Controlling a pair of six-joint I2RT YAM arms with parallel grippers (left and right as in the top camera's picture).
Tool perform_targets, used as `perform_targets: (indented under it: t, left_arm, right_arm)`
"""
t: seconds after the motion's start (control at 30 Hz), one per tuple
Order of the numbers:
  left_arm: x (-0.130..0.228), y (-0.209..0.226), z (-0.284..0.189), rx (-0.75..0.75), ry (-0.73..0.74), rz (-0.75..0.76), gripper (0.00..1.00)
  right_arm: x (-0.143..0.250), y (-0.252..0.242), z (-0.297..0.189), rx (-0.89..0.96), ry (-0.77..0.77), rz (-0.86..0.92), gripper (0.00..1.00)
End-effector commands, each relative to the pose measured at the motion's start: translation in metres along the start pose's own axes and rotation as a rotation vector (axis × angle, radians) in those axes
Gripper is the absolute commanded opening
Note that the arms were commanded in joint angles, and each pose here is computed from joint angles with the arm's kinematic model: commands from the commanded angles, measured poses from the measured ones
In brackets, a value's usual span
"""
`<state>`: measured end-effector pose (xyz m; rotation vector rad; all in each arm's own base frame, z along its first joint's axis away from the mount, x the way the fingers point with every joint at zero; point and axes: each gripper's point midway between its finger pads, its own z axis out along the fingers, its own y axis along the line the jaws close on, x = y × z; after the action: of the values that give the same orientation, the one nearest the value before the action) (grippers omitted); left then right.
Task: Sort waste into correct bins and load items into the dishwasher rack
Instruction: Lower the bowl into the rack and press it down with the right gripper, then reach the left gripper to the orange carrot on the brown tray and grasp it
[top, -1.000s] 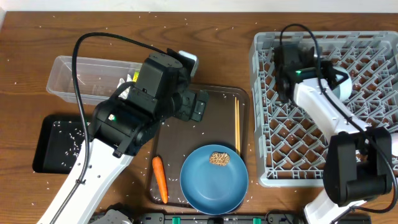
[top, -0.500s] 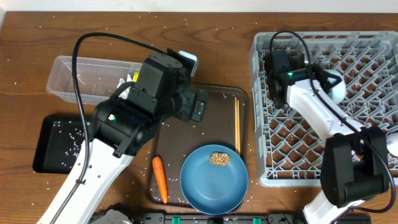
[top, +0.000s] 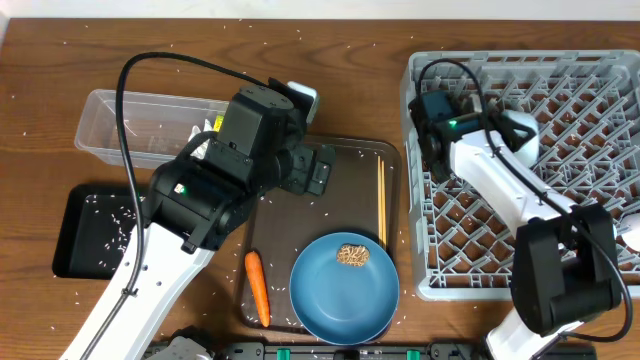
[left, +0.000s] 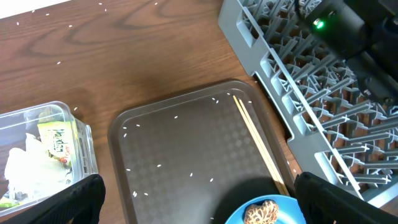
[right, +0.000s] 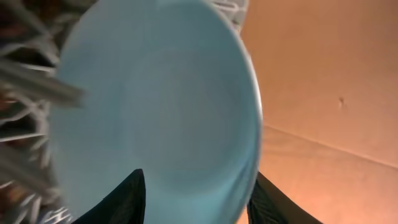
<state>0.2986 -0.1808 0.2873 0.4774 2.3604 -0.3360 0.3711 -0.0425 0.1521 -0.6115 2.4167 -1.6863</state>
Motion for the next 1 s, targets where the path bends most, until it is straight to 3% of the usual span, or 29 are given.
perform_targets:
  t: [0.0,0.37,0.63,0.8,0.97]
  left_arm:
    - [-0.004,0.003,-0.006,-0.014,-0.022,0.004,0.98]
    - [-0.004,0.003,-0.006,-0.015,-0.022,0.004,0.98]
    - [-0.006,0.01,-0.008,-0.054,-0.032,0.041,0.98]
    - [-0.006,0.011,-0.01,-0.059,-0.035,0.041,0.98]
    - [-0.005,0.016,-0.012,-0.09,-0.034,0.06,0.98]
  right_arm:
    - [-0.009,0.027,-0.01,-0.107,-0.053,-0.06,0.46]
    - [-0.024,0.066,-0.041,-0.327,-0.173,-0.127,0.52]
    - [-0.031,0.075,-0.083,-0.625,-0.292,0.092,0.63]
    - [-0.027,0.053,-0.09,-0.64,-0.328,0.187,0.74]
    - [-0.017,0.024,-0.086,-0.673,-0.3,0.432,0.82]
